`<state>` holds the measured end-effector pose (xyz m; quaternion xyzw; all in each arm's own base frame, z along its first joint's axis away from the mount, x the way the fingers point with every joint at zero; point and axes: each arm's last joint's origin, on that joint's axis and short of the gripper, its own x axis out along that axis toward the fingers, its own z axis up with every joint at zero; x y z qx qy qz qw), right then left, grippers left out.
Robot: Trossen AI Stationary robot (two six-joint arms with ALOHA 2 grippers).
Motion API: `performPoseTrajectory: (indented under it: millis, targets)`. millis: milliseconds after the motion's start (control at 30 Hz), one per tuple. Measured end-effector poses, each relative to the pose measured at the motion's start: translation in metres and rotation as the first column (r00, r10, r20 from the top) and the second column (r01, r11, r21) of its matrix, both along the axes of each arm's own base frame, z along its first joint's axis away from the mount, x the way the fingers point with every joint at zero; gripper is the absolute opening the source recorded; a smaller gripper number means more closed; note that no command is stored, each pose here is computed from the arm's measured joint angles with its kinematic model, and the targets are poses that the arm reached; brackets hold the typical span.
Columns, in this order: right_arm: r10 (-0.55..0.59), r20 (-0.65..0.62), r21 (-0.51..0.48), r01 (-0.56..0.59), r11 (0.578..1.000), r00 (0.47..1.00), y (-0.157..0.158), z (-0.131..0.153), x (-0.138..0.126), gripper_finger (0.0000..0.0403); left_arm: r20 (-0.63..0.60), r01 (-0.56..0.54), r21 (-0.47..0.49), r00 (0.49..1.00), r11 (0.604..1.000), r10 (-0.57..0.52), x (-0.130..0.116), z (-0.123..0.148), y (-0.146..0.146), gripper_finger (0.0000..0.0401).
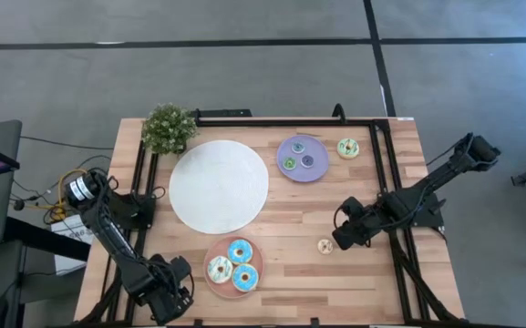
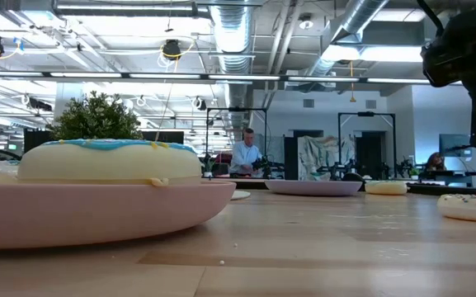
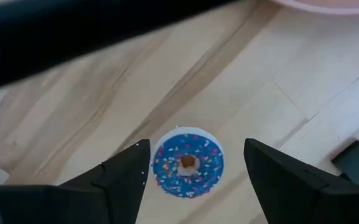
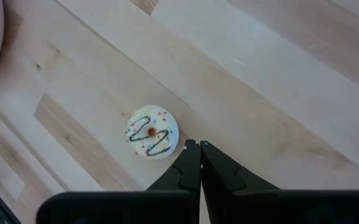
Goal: Pick & Place donuts
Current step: Put the small dark blue donut on the purple plate
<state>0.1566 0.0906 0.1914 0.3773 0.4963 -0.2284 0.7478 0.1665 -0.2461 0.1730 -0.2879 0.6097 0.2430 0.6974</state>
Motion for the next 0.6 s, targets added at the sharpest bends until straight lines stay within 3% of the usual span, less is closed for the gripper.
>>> performPoseTrajectory:
  millis: [267,600]
  targets:
    - [0.000,0.000,0.000,0.000,1.000,1.000,0.000,0.000,0.000,0.0001,-0.015,-0.001,-0.011,1.000,1.000,0.001,-0.002,-0.004,0.001,0.0260]
    - [0.002,-0.001,-0.001,-0.002,1.000,1.000,0.000,0.000,0.000,0.0001,-0.035,-0.038,-0.101,0.999,0.994,0.035,-0.007,-0.029,0.006,0.0325]
